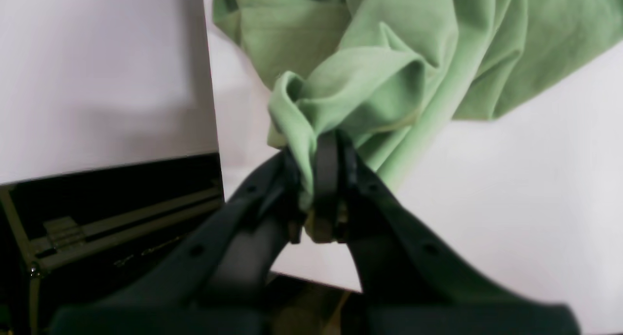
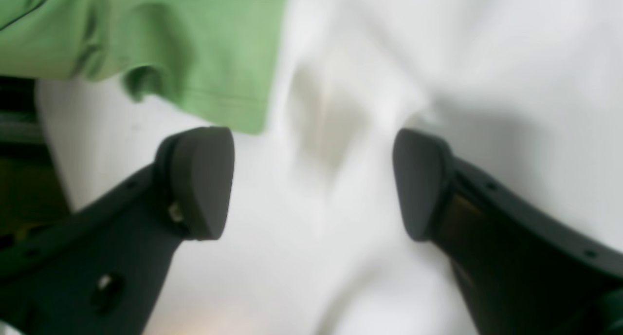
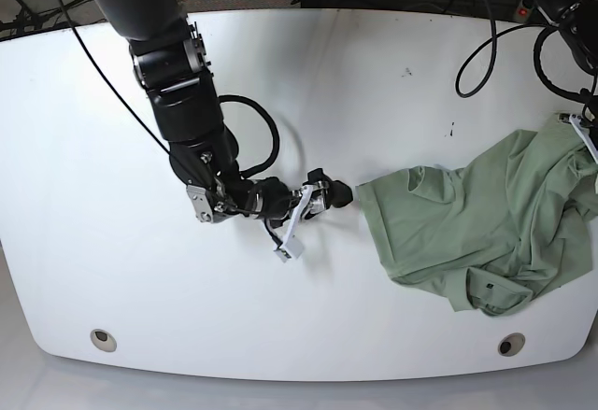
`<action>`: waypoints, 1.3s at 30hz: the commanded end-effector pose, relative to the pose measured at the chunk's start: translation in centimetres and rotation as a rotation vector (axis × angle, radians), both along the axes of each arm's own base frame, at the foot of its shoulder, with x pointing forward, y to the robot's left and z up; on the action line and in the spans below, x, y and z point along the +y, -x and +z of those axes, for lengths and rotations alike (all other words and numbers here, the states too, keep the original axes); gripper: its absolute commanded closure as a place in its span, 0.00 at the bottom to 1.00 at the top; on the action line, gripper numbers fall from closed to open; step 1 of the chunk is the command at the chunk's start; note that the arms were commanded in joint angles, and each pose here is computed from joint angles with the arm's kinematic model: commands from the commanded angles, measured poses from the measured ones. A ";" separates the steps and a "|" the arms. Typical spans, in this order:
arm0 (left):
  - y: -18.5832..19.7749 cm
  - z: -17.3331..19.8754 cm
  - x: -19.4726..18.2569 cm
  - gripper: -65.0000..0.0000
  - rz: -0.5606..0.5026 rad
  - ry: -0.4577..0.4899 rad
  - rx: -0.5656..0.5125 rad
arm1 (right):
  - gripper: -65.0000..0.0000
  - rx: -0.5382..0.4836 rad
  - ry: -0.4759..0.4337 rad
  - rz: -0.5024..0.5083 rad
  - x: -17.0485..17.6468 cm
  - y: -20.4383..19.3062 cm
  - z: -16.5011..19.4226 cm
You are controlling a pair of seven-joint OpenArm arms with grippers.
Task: Fold the T-shirt properly
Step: 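Release the shirt with the right gripper and reach toward the shirt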
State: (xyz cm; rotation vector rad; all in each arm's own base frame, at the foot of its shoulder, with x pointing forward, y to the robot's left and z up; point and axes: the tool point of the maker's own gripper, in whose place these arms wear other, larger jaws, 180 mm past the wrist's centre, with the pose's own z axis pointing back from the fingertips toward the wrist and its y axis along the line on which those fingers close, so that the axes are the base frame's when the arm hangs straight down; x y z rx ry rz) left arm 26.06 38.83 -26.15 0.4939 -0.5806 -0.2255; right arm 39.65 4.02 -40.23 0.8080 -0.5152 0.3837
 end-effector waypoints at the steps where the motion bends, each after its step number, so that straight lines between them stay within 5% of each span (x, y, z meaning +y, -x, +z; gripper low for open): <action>1: -0.3 1.3 0.3 1.00 -0.007 -0.030 -0.029 | 0.25 -0.042 -0.005 -0.007 -0.3 -1.5 1.6; 11: -0.4 1.1 0.2 0.98 -0.013 -0.030 -0.022 | 0.25 -0.035 -0.037 0.015 1.9 -0.9 2.0; 16: -1.0 0.8 -0.7 0.52 -0.038 -0.016 -0.022 | 0.25 -0.032 -0.043 0.017 2.2 -0.7 1.9; 19: -1.8 0.1 -2.6 0.33 -0.092 0.036 -0.031 | 0.25 -0.057 -0.045 0.019 2.2 -1.2 2.7; 27: -5.6 -0.1 -7.5 0.34 -0.154 0.232 -0.144 | 0.25 -0.086 -0.036 0.011 1.4 -1.7 3.2; 39: -5.7 0.7 -6.6 0.34 -0.145 0.209 -0.151 | 0.24 -0.016 -0.085 -0.118 5.6 -1.7 2.8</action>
